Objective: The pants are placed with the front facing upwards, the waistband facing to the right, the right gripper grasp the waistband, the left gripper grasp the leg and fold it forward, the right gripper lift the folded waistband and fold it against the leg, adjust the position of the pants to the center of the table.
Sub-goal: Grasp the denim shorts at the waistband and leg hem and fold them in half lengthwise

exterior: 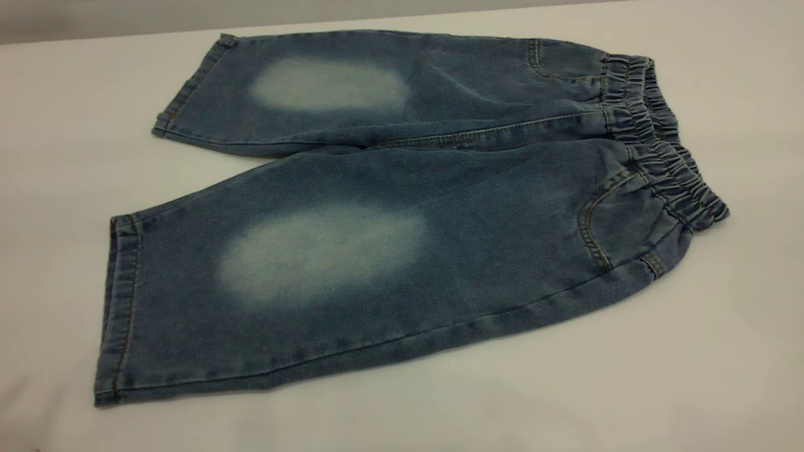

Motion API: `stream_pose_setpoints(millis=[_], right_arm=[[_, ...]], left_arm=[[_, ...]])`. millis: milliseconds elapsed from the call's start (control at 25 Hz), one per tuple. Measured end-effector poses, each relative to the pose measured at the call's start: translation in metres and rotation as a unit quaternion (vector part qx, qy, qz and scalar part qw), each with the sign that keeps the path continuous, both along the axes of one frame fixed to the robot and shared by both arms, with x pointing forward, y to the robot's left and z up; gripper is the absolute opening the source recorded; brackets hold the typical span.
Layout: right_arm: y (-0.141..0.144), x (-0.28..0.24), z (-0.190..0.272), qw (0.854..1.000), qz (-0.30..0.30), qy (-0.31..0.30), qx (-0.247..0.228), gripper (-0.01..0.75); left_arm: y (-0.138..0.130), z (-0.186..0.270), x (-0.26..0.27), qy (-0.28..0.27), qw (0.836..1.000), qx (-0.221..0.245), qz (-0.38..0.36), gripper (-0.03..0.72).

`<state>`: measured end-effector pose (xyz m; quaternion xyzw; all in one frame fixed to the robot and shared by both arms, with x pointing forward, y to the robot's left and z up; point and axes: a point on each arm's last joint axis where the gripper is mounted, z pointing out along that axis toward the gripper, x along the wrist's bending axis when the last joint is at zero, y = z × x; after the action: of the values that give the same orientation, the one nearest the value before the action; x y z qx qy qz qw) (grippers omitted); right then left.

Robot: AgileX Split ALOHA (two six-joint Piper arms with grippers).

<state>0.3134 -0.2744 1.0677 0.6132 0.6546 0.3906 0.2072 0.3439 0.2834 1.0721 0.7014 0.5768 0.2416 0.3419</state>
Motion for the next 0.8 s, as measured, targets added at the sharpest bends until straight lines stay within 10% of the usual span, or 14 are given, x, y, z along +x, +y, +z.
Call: stream_pose_setpoints(millis=[320, 800], right_arm=[[0.006, 0.062, -0.026, 0.996, 0.027, 0.070, -0.056, 0.242], [0.014, 0.106, -0.069, 0.983, 0.033, 0.172, -0.048, 0.242]], left_arm=[[-0.002, -0.045, 0.059, 0.118, 0.984, 0.071, -0.109, 0.286], [-0.013, -0.063, 0.084, 0.097, 0.972, 0.065, -0.202, 0.364]])
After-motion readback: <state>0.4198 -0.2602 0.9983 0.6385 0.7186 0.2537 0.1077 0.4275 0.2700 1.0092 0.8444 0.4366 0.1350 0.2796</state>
